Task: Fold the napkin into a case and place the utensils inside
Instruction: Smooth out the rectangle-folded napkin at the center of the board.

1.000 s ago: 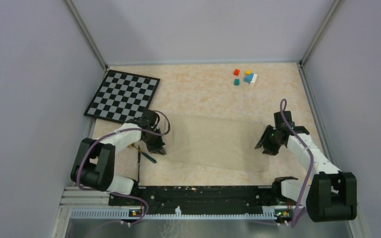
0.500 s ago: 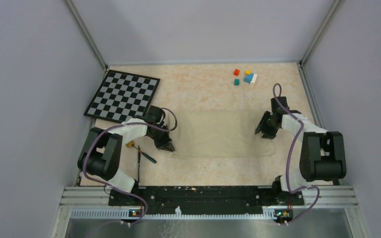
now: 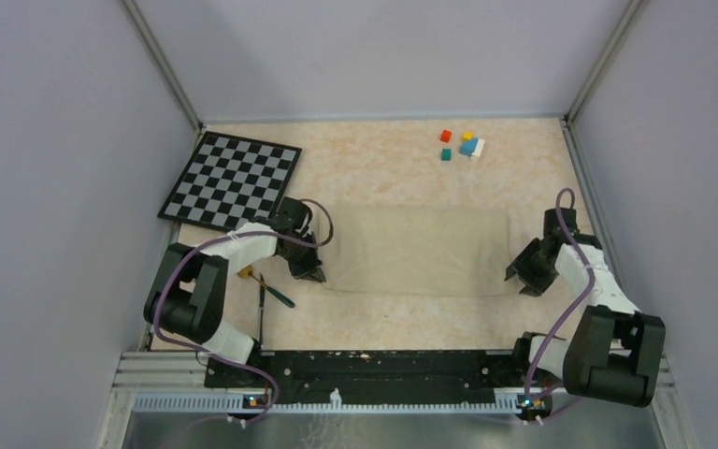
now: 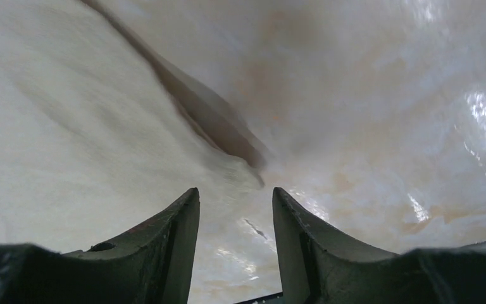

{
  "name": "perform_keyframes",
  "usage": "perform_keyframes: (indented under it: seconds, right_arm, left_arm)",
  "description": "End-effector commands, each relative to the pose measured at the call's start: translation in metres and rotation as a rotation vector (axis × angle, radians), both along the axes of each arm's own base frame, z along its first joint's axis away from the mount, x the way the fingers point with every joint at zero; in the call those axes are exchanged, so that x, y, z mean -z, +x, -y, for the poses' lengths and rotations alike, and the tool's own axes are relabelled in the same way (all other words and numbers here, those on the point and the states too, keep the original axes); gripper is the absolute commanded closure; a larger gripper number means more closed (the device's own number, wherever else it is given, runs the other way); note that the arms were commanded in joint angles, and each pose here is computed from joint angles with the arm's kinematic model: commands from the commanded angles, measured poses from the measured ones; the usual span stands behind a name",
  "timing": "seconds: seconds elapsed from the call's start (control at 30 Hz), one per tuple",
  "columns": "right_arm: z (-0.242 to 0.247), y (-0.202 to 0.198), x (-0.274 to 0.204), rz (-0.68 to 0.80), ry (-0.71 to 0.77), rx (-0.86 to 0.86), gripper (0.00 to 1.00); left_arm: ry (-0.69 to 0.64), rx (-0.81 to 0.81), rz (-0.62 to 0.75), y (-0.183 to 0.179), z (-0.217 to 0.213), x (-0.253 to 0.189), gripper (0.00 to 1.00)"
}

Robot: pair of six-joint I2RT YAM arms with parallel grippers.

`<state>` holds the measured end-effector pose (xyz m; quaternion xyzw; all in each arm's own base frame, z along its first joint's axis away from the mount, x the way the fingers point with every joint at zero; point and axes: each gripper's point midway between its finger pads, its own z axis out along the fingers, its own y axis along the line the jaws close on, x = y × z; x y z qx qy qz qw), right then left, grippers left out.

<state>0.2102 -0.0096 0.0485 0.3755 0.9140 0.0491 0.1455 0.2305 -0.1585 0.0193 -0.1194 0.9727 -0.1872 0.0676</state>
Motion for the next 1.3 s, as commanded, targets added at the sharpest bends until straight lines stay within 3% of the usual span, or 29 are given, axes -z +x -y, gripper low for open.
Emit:
perform_keyframes:
  seconds: [0.0, 0.47, 0.73, 1.0, 1.27]
  right_arm:
    - [0.001, -0.027, 0.018, -0.075, 0.001, 0.083, 0.54]
    - [0.003, -0.002, 0.031, -0.002, 0.006, 0.036, 0.62]
    - [0.002, 0.000, 0.014, 0.044, -0.001, 0.032, 0.99]
    - [-0.011, 0.002, -0.023, 0.111, 0.039, -0.021, 1.00]
    - [-0.021, 0.000, -0.024, 0.104, 0.082, -0.037, 1.00]
  left_arm:
    - [0.001, 0.007, 0.063, 0.009, -0.002, -0.004, 1.00]
    - [0.001, 0.025, 0.065, 0.012, 0.000, -0.003, 1.00]
    - [0.010, 0.021, 0.092, 0.015, -0.002, -0.018, 1.00]
    - [0.042, 0.011, 0.149, 0.022, -0.009, -0.049, 1.00]
    - [0.090, -0.010, 0.136, 0.010, -0.023, -0.044, 1.00]
